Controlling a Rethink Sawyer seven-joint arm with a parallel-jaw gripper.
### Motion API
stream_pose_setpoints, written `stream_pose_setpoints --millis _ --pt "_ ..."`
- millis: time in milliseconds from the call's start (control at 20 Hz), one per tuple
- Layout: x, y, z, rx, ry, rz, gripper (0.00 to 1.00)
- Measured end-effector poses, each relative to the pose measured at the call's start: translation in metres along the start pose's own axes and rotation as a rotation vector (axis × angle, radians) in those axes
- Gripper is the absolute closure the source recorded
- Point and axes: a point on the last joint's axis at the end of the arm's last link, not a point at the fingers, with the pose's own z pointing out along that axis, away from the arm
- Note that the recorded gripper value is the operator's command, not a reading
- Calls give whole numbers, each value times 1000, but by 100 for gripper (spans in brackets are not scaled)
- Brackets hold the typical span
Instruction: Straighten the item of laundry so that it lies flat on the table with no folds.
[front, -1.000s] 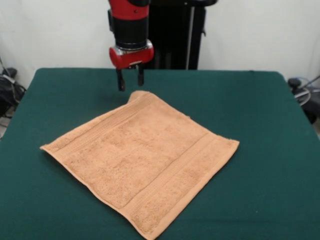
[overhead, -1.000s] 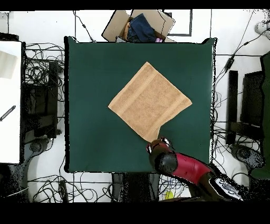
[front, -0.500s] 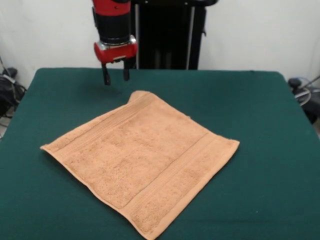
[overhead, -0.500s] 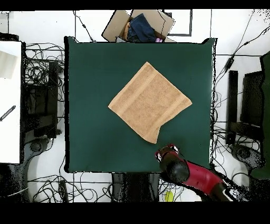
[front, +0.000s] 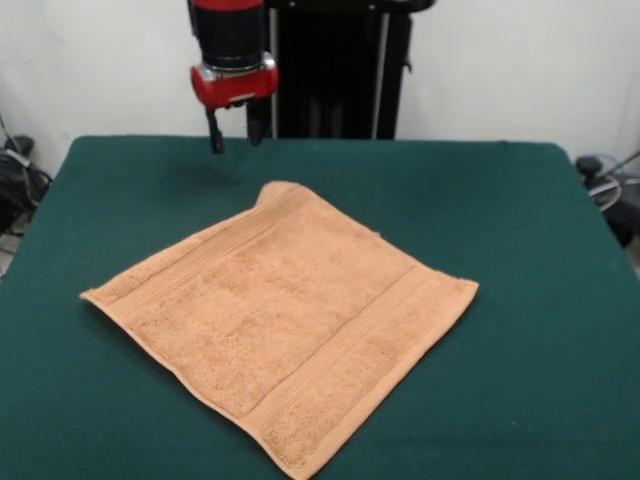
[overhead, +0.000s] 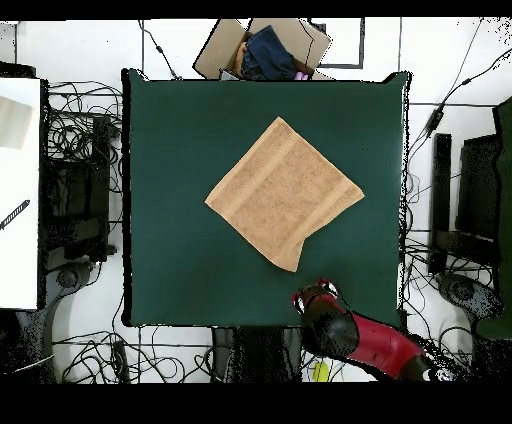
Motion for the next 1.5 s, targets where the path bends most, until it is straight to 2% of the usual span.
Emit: stream_pose_setpoints --millis 150,400,500,750,1000,1500 --pt "-9 1 -2 8 -2 -10 0" --pt "-40 6 -5 2 -4 -21 0" --pt "-45 5 -4 0 -6 -21 0" --pt "-63 -5 -2 4 -22 -11 0" --pt "-73 -10 1 6 -38 -5 0" --pt "-89 -15 23 -14 -58 -1 0"
